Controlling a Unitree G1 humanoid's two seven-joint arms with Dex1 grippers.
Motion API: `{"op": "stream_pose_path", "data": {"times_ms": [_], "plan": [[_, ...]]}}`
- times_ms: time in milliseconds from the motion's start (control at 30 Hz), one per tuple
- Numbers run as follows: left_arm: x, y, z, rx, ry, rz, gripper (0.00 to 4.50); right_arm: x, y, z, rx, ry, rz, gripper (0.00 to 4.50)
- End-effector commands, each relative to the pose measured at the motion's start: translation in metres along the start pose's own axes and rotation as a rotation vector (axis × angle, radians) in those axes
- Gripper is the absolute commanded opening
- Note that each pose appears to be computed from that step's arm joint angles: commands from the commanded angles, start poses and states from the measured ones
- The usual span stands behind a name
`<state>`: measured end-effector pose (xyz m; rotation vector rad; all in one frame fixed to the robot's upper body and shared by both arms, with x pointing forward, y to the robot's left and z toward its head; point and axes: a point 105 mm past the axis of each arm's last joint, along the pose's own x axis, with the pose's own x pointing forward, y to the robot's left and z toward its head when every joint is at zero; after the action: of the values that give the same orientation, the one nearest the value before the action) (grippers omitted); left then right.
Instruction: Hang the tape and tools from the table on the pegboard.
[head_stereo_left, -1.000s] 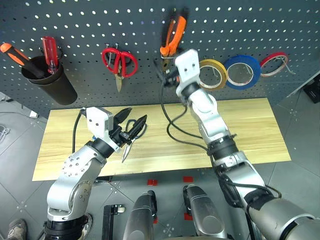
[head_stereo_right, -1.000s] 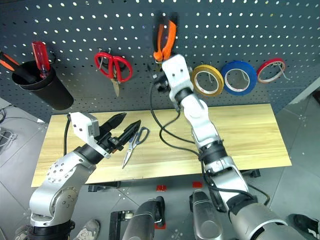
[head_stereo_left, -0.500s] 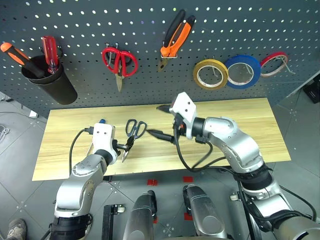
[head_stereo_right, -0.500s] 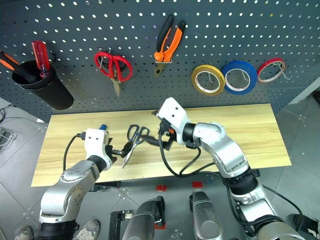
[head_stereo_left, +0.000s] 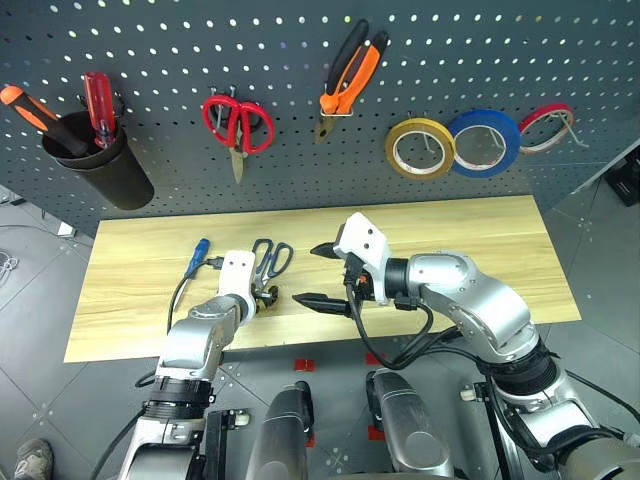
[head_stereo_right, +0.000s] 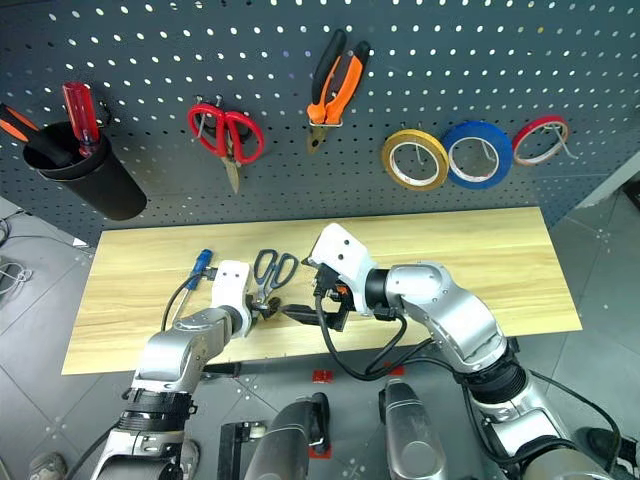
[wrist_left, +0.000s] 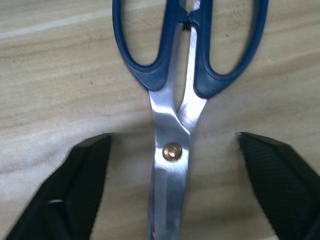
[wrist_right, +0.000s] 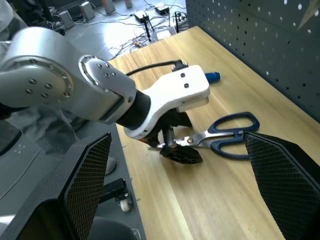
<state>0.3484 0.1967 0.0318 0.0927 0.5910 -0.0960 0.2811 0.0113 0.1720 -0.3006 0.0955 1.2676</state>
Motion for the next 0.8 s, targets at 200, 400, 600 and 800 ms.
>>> {"op": "stream_pose_path", "data": {"times_ms": [200,400,600,800], "plan": [[0.002,-0.001,-0.011,0.040,0.004,-0.020,1.18,-0.012,-0.008,0.013,-0.072,-0.033,-0.057,4.50],[-0.009,-0.011,-0.002,0.110,-0.096,-0.063,0.62,-0.022,-0.021,0.016,-0.169,-0.085,-0.178,4.50],[-0.079,-0.019,0.042,0.265,-0.478,-0.081,0.60,-0.054,-0.004,0.050,-0.097,-0.305,-0.067,4.50],[-0.133,-0.026,0.088,0.398,-0.783,0.011,0.59,-0.073,-0.007,0.061,-0.096,-0.314,-0.065,4.50]]}}
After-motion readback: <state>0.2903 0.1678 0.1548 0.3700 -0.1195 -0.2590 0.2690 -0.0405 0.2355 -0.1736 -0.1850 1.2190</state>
